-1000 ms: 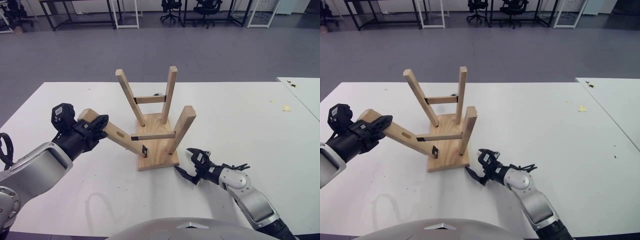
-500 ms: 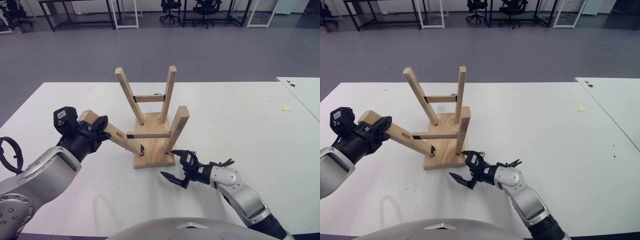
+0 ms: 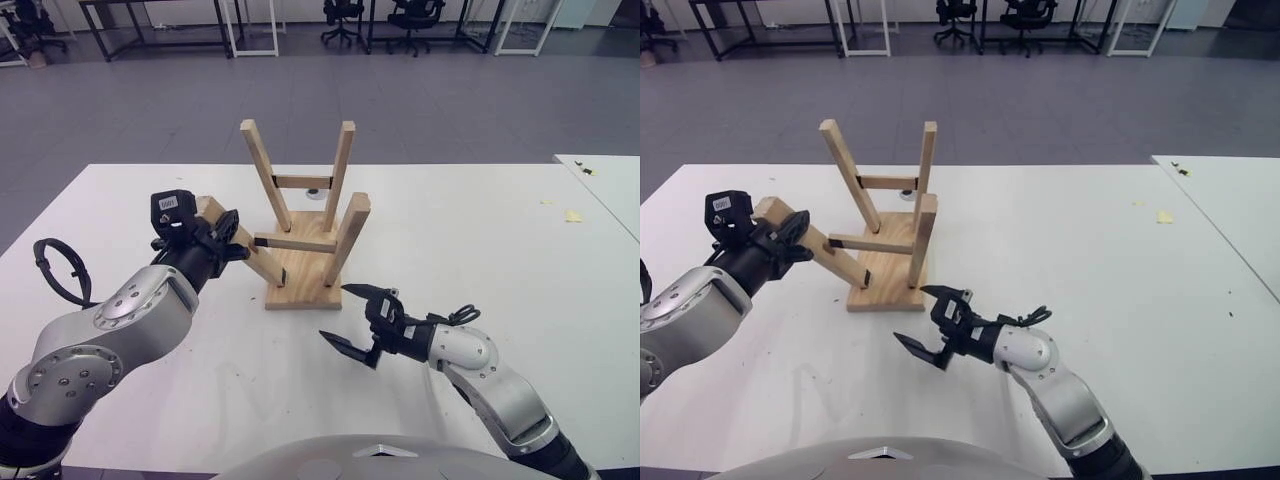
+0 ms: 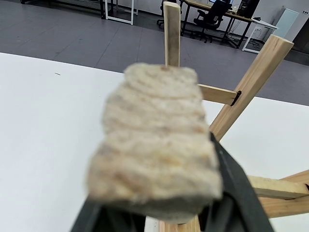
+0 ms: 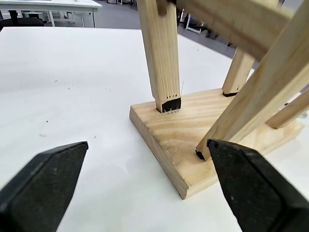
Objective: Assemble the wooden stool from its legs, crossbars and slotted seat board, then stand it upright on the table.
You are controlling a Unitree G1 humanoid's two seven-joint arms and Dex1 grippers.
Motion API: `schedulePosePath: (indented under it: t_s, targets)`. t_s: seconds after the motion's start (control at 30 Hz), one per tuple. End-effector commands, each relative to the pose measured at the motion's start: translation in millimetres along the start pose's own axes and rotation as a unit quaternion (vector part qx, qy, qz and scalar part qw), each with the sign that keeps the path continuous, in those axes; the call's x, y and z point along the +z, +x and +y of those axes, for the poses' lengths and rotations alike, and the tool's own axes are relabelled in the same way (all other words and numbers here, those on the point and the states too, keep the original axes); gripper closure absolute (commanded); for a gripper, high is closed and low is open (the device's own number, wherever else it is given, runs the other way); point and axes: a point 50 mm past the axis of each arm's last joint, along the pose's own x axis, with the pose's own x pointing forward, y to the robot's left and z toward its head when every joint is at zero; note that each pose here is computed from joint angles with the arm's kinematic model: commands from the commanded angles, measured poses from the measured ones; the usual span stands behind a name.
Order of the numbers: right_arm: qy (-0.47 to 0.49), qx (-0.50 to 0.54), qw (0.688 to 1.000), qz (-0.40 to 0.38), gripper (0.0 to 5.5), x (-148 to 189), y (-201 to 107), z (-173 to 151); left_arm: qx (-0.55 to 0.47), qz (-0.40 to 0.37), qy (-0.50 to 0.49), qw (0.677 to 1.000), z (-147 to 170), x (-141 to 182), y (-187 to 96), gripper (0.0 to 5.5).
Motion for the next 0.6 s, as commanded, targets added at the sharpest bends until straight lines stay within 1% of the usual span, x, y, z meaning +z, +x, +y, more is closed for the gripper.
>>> schedulePosePath:
  t_s: [0.03,0.13,0.23,0.33,0.43,0.5,0.6]
  targets:
    - [-0.027,-0.022,0.999,-0.017,0.9,12,11,-3,0.04,0.065,0.025,0.997,22,-8,11,4.48]
    - [-0.048,-0.035,0.996,-0.063,0.9,32,23,1,0.038,0.076,0.027,0.996,30,-3,17,4.48]
    - [-0.063,-0.043,0.993,-0.095,0.9,47,36,6,0.025,0.097,0.023,0.995,31,-2,20,4.48]
    - [-0.073,-0.047,0.991,-0.098,0.9,49,44,8,0.009,0.116,0.029,0.993,30,3,24,4.48]
    - [-0.098,-0.077,0.985,-0.116,0.9,69,56,0,-0.005,0.124,0.033,0.992,26,9,27,4.48]
    - [-0.118,-0.101,0.981,-0.119,0.9,82,69,-4,-0.011,0.132,0.036,0.991,24,9,27,4.48]
    - [-0.138,-0.107,0.978,-0.111,0.9,100,98,-5,-0.017,0.142,0.043,0.989,19,8,26,4.48]
